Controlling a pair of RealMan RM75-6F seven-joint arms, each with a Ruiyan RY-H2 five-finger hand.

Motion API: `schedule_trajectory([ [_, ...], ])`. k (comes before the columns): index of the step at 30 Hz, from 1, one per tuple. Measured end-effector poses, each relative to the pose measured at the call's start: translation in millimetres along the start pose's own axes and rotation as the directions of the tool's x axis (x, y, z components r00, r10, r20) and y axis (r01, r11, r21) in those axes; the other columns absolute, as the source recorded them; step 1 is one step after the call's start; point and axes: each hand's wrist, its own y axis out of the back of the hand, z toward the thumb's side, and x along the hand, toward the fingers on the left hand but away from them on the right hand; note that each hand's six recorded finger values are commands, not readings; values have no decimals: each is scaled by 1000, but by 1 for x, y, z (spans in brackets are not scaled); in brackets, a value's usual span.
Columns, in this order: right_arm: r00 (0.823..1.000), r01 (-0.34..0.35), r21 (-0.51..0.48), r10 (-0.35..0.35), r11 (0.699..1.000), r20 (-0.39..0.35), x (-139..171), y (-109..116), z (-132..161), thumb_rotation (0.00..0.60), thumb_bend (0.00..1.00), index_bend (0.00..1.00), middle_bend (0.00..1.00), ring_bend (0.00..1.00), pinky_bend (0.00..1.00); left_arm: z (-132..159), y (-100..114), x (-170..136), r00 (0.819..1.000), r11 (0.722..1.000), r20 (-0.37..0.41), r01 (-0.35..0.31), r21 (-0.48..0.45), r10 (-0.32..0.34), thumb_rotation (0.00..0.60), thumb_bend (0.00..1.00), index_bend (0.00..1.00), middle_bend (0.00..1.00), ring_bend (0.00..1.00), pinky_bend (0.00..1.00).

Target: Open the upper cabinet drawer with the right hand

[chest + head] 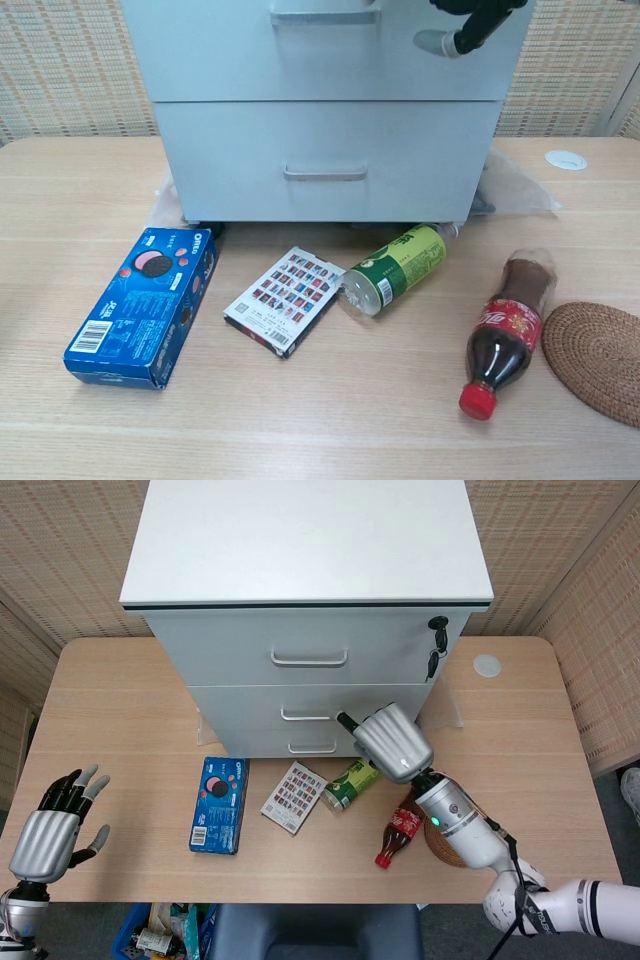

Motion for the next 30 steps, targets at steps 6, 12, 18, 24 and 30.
schedule_trajectory([
  [6, 1000, -15, 12, 15, 1000, -7, -5, -5, 3, 600, 351, 258, 906, 940, 856, 0, -1, 0, 1000, 1000, 1, 1, 0, -1, 600, 356, 125, 61, 57, 114],
  [12, 1000, -25, 16, 25, 1000, -18, -8, -9, 7, 600, 350, 258, 906, 940, 856, 0, -1, 1, 1000, 1000, 1, 3, 1, -3, 600, 356, 126, 61, 57, 114],
  [18, 999, -37, 27, 37, 999, -22, -5, -12, 8, 600, 351, 258, 906, 940, 856, 0, -2, 0, 1000, 1000, -3, 7, 1, -7, 600, 356, 128, 61, 57, 114],
  [24, 999, -29, 32, 30, 999, -35, -1, -10, 11, 600, 350, 258, 906, 940, 856, 0, -2, 1, 1000, 1000, 0, 2, 1, -2, 600, 356, 128, 61, 57, 114],
  [30, 998, -20, 43, 22, 999, -54, 9, -8, 17, 600, 351, 258, 906, 940, 856, -1, -3, 0, 1000, 1000, -3, 5, 2, -5, 600, 355, 128, 61, 57, 114],
])
